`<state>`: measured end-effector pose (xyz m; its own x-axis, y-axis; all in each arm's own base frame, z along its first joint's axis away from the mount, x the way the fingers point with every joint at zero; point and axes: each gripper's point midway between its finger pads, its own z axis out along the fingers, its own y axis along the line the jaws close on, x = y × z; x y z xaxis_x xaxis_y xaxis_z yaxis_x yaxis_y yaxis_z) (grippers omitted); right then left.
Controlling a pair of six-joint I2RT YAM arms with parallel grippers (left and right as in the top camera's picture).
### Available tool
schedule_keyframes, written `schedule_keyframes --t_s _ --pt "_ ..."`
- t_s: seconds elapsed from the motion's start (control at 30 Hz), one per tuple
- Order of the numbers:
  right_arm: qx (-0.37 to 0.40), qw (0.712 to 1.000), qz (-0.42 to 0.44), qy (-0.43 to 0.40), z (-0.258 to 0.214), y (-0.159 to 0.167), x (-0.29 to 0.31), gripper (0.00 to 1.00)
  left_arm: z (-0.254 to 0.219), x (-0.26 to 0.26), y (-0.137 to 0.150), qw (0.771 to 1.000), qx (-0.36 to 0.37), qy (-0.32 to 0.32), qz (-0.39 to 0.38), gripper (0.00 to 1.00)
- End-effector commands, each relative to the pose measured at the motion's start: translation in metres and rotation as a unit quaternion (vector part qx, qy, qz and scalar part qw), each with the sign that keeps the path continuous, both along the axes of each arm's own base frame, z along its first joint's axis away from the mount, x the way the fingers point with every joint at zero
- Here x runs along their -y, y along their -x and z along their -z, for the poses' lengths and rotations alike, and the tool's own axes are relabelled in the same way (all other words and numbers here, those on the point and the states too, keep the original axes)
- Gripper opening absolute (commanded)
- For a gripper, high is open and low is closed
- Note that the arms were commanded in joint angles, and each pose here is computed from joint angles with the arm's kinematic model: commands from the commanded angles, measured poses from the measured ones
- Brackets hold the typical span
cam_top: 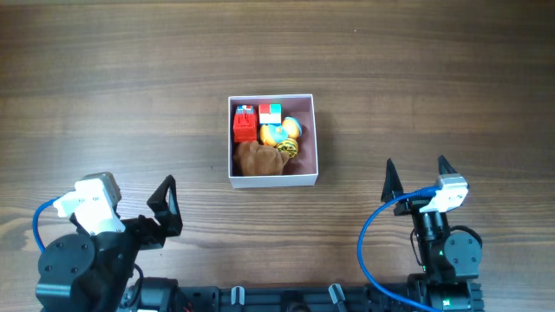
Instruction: Pack container
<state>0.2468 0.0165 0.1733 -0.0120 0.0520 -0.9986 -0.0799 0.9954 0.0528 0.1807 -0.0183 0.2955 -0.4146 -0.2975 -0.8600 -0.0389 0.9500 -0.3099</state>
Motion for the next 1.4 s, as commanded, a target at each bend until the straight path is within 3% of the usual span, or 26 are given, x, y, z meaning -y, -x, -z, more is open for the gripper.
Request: schedule_keyframes --t_s 0.0,0.43,0.53,0.67,0.8,1.03,1.17,1.37 --pt "0.002 1.000 -0.005 -0.009 -0.001 0.000 -0.002 1.00 0.003 -0.003 0.000 1.000 -0.002 0.002 -0.009 1.00" --pt "0.002 1.000 -0.005 -0.009 -0.001 0.000 -0.002 1.00 0.004 -0.004 0.000 1.000 -0.004 -0.002 -0.010 1.00" --pt "0.002 1.000 -0.005 -0.009 -0.001 0.000 -0.002 1.00 0.023 -0.008 0.015 0.999 -0.040 0.000 -0.021 1.00" --pt "0.002 1.000 -0.005 -0.009 -0.001 0.000 -0.002 1.00 0.047 -0.013 0.023 0.999 -0.022 0.009 -0.038 1.00" --pt "0.002 1.000 -0.005 -0.009 -0.001 0.000 -0.002 1.00 0.068 -0.016 0.006 0.997 0.060 0.011 -0.046 1.00" --pt "0.002 1.000 -0.005 -0.009 -0.001 0.000 -0.002 1.00 0.079 -0.012 -0.053 0.976 0.215 0.013 -0.019 1.00" --pt "0.002 1.000 -0.005 -0.010 -0.001 0.000 -0.002 1.00 0.103 -0.010 -0.063 0.973 0.228 0.014 -0.011 1.00" --pt "0.002 1.000 -0.005 -0.009 -0.001 0.000 -0.002 1.00 0.135 -0.010 -0.065 0.984 0.177 0.017 -0.012 1.00"
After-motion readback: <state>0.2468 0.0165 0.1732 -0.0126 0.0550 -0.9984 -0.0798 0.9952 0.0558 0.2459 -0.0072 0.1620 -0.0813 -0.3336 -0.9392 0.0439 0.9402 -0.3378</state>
